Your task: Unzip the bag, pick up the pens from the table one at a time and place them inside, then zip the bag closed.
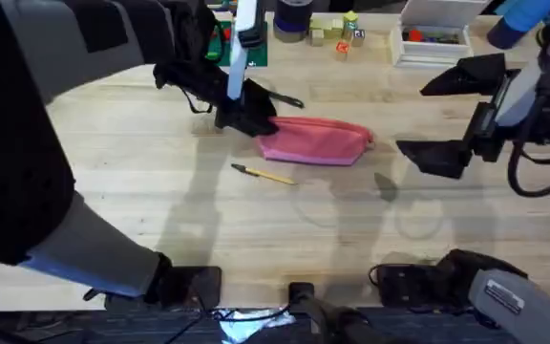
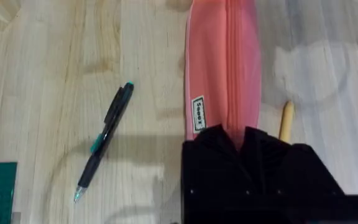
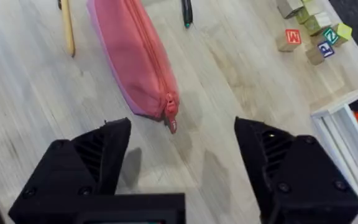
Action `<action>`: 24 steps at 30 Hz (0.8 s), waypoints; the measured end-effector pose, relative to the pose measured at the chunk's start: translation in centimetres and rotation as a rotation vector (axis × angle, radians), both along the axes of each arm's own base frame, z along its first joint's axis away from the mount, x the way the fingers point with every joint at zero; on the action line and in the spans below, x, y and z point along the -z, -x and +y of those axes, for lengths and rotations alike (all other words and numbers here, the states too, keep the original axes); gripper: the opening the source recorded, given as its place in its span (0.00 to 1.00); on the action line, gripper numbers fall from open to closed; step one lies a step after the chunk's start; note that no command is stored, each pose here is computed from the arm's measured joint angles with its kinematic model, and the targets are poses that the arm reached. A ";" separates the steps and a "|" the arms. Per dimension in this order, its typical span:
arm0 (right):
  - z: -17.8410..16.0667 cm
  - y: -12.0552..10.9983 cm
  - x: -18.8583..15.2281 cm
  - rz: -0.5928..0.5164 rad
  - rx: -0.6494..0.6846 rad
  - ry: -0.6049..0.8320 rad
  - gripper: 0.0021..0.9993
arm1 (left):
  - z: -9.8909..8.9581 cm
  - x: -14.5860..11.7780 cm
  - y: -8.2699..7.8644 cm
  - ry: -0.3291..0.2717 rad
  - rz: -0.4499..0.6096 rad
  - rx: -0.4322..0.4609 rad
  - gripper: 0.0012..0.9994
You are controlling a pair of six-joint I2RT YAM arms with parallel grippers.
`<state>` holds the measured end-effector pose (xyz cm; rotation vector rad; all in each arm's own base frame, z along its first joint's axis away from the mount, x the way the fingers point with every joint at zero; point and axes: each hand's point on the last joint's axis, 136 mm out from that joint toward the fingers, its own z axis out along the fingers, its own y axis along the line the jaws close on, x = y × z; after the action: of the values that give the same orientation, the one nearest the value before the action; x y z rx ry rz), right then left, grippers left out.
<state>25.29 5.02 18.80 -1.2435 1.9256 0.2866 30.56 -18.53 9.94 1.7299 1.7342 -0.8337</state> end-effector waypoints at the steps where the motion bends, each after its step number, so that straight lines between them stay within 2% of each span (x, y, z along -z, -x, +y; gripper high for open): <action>1: 0.0 0.0 0.1 0.005 0.000 -0.002 1.00 | 0.0 0.0 0.0 0.000 0.000 0.000 0.04; 15: -0.3 -1.0 5.1 0.229 0.000 -0.066 1.00 | 0.0 0.0 0.0 0.000 0.000 0.000 0.04; 24: -0.4 -1.8 7.9 0.326 -0.003 -0.104 1.00 | 0.0 0.0 0.0 0.000 0.000 0.000 0.04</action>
<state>27.10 4.62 10.88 -1.1870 2.1515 0.6146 30.56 -18.53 9.94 1.7299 1.7340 -0.8338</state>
